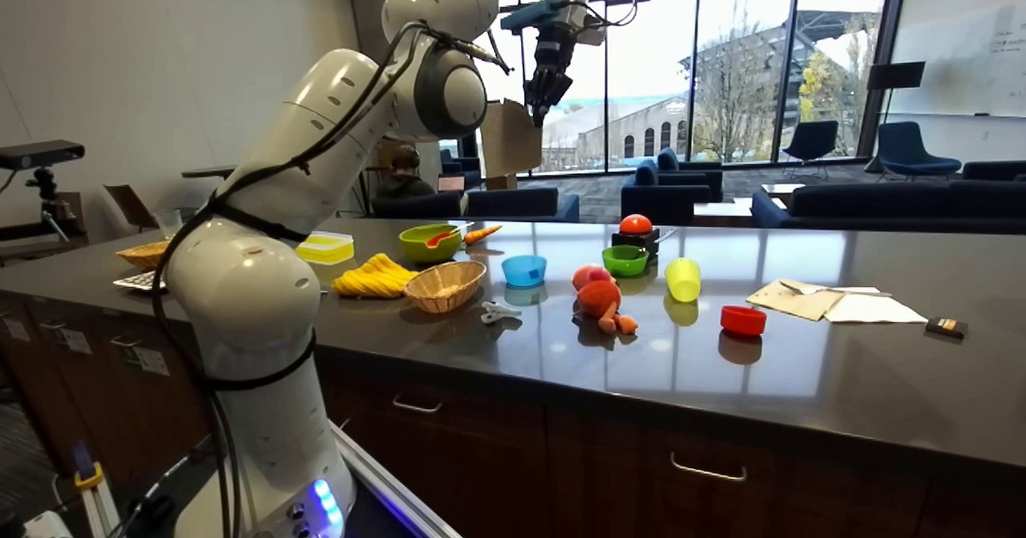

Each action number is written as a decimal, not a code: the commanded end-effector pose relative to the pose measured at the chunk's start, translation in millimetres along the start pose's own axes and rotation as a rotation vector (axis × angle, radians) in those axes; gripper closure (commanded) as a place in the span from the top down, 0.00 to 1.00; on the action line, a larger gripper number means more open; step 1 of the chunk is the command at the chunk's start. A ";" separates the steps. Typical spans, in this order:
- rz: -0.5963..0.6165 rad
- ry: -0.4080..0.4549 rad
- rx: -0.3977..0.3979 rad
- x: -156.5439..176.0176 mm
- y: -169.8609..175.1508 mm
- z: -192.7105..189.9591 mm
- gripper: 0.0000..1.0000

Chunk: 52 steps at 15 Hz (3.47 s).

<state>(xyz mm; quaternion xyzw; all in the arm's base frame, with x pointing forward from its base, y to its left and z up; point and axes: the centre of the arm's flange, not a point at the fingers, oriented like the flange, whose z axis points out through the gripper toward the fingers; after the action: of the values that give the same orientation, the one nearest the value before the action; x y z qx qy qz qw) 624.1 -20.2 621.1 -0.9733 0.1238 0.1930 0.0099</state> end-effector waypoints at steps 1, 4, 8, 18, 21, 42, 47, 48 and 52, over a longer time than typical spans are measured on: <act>0.106 0.087 -0.035 16.1 -26.4 27.6 0.00; 0.229 0.205 -0.018 47.3 -44.2 44.0 0.00; 0.390 0.330 0.000 85.5 -61.0 69.6 0.00; 0.726 0.421 -0.249 166.1 -79.9 181.8 0.00; 0.765 0.397 -0.295 177.3 -78.2 205.1 0.00; 0.955 0.022 0.042 152.6 37.0 164.1 0.00; 0.870 0.043 0.013 137.1 7.1 152.2 0.00; 0.839 0.039 0.009 129.9 -2.1 149.6 0.00; 0.733 0.055 -0.022 108.0 -29.3 147.8 0.00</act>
<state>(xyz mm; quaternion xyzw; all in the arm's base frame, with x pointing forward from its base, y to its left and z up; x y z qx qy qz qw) 724.0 -25.0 440.2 -0.8497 0.4981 0.1593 -0.0671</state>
